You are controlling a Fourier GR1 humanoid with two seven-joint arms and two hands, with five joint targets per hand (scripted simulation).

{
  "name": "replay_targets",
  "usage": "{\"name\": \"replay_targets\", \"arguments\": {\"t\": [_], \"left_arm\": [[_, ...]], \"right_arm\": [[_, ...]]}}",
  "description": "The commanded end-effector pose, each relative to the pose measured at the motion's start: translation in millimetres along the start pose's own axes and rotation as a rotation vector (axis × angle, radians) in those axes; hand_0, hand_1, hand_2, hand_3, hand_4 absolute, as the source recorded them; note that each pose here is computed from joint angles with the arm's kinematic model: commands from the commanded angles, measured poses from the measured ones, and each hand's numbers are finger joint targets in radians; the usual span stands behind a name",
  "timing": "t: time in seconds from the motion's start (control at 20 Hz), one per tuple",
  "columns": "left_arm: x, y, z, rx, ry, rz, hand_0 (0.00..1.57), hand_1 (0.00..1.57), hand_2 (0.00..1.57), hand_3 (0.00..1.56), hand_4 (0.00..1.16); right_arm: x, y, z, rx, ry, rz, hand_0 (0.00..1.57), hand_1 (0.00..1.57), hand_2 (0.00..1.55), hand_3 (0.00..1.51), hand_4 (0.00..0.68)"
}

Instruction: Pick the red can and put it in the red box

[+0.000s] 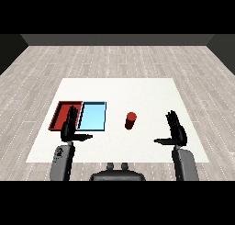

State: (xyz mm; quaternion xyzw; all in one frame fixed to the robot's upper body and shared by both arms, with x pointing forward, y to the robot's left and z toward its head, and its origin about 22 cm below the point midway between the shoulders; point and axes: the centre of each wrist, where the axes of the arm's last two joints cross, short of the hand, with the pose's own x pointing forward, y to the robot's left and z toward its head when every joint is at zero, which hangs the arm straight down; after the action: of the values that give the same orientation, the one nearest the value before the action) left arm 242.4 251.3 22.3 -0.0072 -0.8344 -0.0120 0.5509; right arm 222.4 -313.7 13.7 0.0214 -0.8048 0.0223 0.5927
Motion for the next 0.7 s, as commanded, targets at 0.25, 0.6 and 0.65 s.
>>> {"name": "replay_targets", "arguments": {"t": [0.25, 0.6, 0.65], "left_arm": [[-26.0, -11.9, -4.0, -0.005, -0.078, 0.026, 0.0, 0.0, 0.0, 0.0, 0.0], [-6.5, -5.8, 9.5, -0.008, -0.081, 0.061, 0.0, 0.0, 0.0, 0.0, 0.0], [-12.4, 16.4, -2.4, -0.006, -0.099, 0.069, 0.0, 0.0, 0.0, 0.0, 0.0]], "right_arm": [[11.3, -17.1, -5.2, 0.007, -0.057, -0.009, 0.0, 0.0, 0.0, 0.0, 0.0], [-22.2, -2.2, 9.3, 0.01, -0.029, -0.022, 0.0, 0.0, 0.0, 0.0, 0.0], [-25.2, -11.9, 4.8, 0.02, -0.024, -0.033, 0.0, 0.0, 0.0, 0.0, 0.0]]}}
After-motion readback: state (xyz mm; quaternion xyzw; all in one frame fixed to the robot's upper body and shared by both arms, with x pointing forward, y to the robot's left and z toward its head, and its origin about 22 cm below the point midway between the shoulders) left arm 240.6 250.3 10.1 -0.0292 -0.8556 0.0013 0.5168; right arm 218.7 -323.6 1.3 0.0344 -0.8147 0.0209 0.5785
